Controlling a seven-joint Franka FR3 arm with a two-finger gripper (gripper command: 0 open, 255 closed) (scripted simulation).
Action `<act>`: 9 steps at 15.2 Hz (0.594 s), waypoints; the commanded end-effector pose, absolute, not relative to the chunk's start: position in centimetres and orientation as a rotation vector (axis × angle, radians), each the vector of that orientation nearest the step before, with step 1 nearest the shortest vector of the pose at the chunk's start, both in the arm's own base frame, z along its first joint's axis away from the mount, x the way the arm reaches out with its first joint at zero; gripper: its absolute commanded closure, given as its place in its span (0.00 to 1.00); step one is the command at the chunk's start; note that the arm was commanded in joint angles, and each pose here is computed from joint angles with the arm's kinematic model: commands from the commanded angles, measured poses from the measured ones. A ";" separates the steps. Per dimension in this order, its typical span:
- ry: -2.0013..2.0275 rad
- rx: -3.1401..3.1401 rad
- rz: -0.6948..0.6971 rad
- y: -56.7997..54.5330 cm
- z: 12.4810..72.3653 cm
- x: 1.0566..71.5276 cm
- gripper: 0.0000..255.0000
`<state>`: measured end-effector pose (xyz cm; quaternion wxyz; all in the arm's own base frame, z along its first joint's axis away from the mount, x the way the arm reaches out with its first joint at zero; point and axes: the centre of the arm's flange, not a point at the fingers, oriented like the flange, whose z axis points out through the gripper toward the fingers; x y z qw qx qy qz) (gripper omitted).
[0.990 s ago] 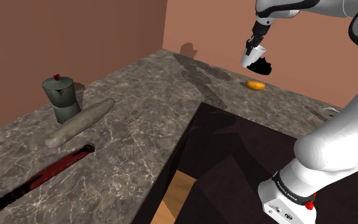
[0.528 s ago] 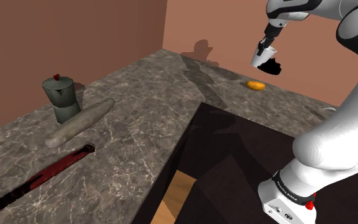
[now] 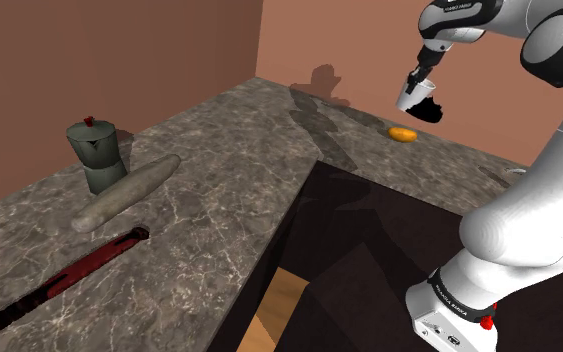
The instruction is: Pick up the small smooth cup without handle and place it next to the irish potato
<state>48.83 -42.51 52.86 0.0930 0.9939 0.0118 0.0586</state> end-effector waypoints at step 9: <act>0.035 2.949 0.176 -42.5 47.6 48.8 1.00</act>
